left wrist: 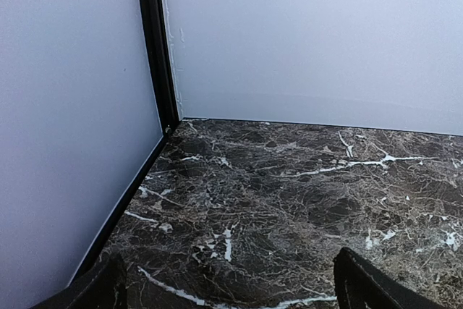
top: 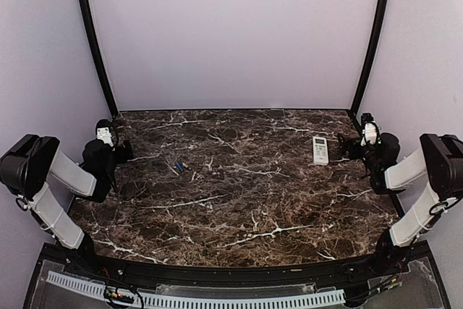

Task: Load the batteries into the remote control
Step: Pick up the remote control from the center of the board.

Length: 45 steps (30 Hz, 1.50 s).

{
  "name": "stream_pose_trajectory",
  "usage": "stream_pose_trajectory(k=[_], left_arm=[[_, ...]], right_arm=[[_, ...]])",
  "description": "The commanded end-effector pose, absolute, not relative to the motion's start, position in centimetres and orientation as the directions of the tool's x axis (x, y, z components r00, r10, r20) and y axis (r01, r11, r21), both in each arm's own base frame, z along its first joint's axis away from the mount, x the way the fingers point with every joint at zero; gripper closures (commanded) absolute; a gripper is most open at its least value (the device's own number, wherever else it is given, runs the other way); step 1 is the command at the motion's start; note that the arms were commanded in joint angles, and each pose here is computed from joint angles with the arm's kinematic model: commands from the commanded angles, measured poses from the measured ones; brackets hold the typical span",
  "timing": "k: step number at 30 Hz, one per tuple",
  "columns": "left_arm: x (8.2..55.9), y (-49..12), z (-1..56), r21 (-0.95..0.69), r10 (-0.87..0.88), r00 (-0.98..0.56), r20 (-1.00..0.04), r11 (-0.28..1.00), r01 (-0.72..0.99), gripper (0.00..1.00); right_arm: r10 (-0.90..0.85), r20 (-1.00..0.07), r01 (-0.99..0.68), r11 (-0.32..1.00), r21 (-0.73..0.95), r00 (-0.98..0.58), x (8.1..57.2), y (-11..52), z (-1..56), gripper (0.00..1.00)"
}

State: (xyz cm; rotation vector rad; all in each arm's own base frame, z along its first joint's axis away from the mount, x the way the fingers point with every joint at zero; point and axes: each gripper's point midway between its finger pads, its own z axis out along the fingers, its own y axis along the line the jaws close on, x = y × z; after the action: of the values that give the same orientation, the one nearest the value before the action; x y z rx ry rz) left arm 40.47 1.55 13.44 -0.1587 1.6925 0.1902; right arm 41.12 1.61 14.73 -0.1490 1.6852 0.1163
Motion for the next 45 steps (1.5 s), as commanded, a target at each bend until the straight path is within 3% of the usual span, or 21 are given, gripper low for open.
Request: stream_pose_trajectory(k=[1,7,12,15,20,24,27,28,30,36,41,45], left_arm=[[40.5,1.7,14.4,0.032,0.012,-0.097,-0.995,0.976,-0.214,0.01],[40.6,1.6,14.4,0.033,0.013,-0.098,-0.995,0.977,-0.211,0.01],[40.3,2.3,14.9,0.016,-0.005,-0.082,-0.997,0.968,-0.251,0.01],[40.0,1.9,14.9,0.02,-0.002,-0.086,-0.996,0.969,-0.247,0.01],[38.5,0.7,16.2,0.048,0.051,0.011,-0.999,0.973,-0.226,0.01],[37.0,0.0,16.5,0.064,0.078,0.065,-0.995,0.978,-0.196,0.01],[36.4,-0.9,19.9,0.097,0.125,0.119,-0.985,0.972,-0.216,0.01],[36.9,-1.5,18.8,0.134,0.143,0.036,-0.989,0.973,-0.185,0.01],[37.5,-2.5,20.8,0.155,0.158,0.012,-0.987,0.979,-0.13,0.01],[38.0,-5.0,28.8,0.114,0.114,0.049,-0.992,0.993,-0.006,0.01],[39.5,-7.3,32.9,0.12,0.138,-0.148,-0.979,0.985,0.125,0.01],[39.5,-8.6,32.8,0.174,0.231,-0.28,-0.932,0.961,0.214,0.01]], right_arm=[[-0.033,-0.997,-0.178,0.984,-0.021,-0.067,41.3,1.6,16.2,0.01],[0.025,-0.996,-0.033,0.999,0.028,-0.084,41.4,-0.8,18.9,0.01],[0.138,-0.968,-0.04,0.988,0.149,-0.208,41.2,-0.2,20.6,0.01],[0.192,-0.918,-0.043,0.974,0.22,-0.346,41.0,0.9,19.8,0.02],[0.169,-0.795,0.039,0.983,0.181,-0.582,41.4,2.4,17.1,0.02],[0.146,-0.713,0.064,0.988,0.141,-0.686,41.8,3.6,15.1,0.02],[0.116,-0.677,0.041,0.991,0.125,-0.727,42.3,5.3,14.1,0.01],[0.1,-0.661,0.03,0.993,0.117,-0.743,42.5,5.8,13.5,0.01],[0.075,-0.628,0.018,0.995,0.097,-0.775,42.9,6.5,12.5,0.01],[0.069,-0.525,0.031,0.996,0.08,-0.848,43.6,7.5,8.7,0.01],[0.043,-0.437,0.029,0.999,0.04,-0.899,43.3,8.2,5.4,0.02],[0.034,-0.394,0.035,0.999,0.006,-0.919,43.2,7.9,3.6,0.06]])
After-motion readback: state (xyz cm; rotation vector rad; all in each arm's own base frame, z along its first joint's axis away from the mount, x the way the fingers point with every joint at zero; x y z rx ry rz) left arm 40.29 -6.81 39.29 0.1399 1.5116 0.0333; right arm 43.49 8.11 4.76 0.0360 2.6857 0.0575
